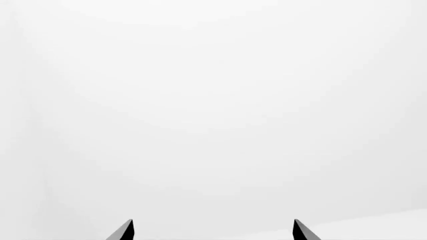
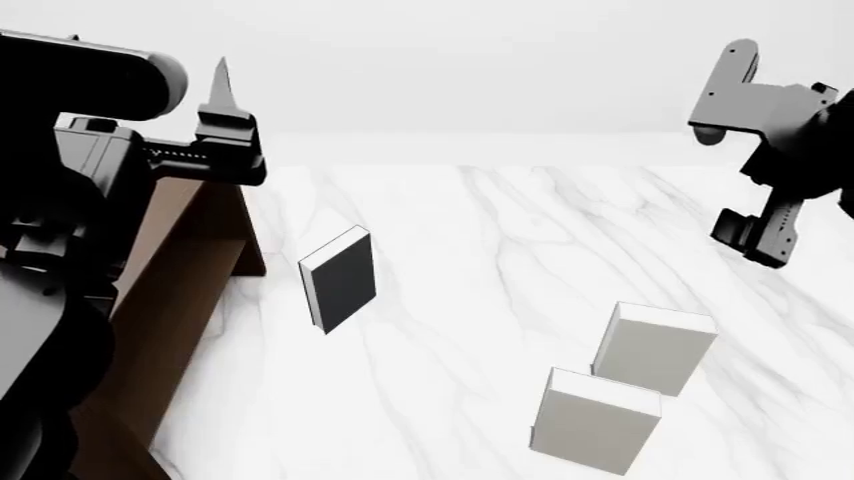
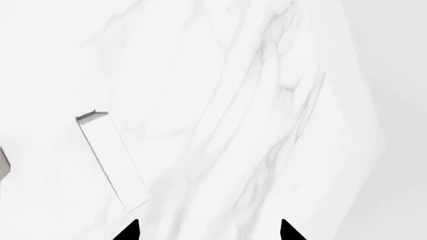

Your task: Pick up the book on the right and place it under the cabinet shelf.

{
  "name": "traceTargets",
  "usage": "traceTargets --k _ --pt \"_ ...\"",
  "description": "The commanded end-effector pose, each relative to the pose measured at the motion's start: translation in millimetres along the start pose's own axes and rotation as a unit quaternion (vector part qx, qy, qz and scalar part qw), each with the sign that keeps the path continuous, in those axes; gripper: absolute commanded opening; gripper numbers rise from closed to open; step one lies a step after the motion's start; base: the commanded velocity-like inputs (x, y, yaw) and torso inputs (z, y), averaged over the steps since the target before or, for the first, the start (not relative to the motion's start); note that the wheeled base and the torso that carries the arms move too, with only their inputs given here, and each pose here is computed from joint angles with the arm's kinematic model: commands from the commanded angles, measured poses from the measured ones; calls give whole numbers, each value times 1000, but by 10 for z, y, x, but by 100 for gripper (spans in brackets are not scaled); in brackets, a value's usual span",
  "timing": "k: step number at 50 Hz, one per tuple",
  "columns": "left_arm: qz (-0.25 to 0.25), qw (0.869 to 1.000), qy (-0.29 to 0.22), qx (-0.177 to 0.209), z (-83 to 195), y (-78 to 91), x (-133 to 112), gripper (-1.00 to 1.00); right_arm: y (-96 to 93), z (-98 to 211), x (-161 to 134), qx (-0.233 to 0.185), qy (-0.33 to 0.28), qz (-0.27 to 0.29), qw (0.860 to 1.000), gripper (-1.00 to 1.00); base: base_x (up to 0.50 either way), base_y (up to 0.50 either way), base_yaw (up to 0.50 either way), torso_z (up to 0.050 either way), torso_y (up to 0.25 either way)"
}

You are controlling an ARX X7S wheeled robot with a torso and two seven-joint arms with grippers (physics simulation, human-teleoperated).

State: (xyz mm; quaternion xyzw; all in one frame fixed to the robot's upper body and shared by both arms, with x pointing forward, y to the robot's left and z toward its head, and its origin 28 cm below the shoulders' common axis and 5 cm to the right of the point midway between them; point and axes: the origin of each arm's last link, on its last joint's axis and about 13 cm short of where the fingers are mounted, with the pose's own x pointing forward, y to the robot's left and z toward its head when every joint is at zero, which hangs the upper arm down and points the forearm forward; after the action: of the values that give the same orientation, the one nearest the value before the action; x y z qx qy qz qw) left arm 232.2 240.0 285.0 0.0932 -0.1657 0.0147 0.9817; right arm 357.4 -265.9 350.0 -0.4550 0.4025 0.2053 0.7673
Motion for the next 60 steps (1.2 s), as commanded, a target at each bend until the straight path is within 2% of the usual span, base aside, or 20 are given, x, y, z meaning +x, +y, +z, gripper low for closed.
traceTargets --k 1,9,28,60 --pt "4 1000 2 1 -28 27 -47 100 48 -27 243 -18 33 18 999 100 0 0 0 0 0" --pt "6 1000 4 -1 -75 41 -68 100 63 -33 279 -23 38 21 999 100 0 0 0 0 0" --pt "8 1000 9 1 -85 38 -105 100 142 56 483 -33 -12 40 999 100 0 0 0 0 0" --pt "7 1000 8 2 -78 44 -124 100 375 -85 779 -17 -19 69 997 100 0 0 0 0 0"
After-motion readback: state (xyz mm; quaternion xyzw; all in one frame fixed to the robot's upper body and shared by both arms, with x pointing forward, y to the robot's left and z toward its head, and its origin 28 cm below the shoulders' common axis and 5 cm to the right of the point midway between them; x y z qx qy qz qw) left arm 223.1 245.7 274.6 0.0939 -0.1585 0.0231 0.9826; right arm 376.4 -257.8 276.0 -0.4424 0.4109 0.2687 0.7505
